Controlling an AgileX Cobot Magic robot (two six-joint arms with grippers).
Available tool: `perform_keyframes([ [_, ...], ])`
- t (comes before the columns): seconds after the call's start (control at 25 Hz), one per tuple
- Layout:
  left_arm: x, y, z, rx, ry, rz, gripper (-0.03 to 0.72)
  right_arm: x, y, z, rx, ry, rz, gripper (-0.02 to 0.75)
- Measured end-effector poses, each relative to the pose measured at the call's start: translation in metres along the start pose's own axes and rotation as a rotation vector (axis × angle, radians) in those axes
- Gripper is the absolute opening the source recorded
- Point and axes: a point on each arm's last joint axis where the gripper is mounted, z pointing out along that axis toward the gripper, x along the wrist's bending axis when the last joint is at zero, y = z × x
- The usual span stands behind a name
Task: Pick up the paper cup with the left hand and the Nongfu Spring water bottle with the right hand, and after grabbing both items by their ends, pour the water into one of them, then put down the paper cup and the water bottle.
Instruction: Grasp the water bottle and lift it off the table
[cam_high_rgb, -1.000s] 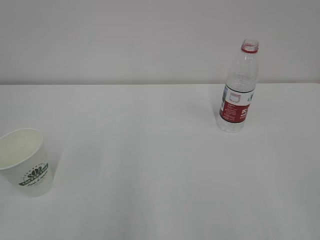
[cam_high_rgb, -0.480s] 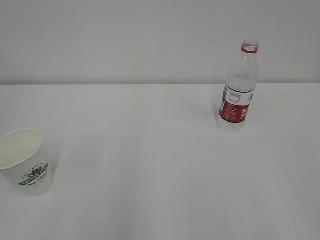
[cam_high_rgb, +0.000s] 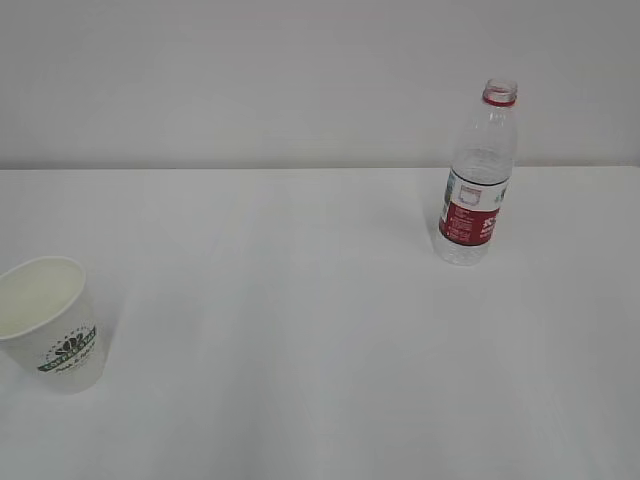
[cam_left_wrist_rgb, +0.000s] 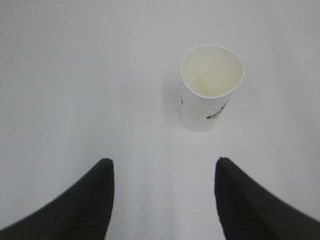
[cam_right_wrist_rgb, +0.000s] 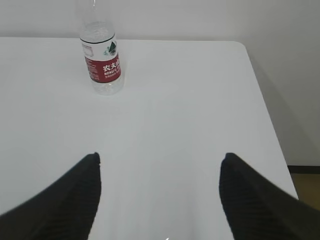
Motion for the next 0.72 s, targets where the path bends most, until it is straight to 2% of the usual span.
perform_keyframes([
  [0.24,0.000,0.015,0.003,-0.098,0.007,0.010,0.456,0.001,0.011,0.011,-0.002,0.011,0.003,0.556],
  [0.72,-0.003,0.044,0.038,-0.069,0.006,0.017,0.454,0.004,0.025,0.026,-0.011,0.034,0.017,0.556],
])
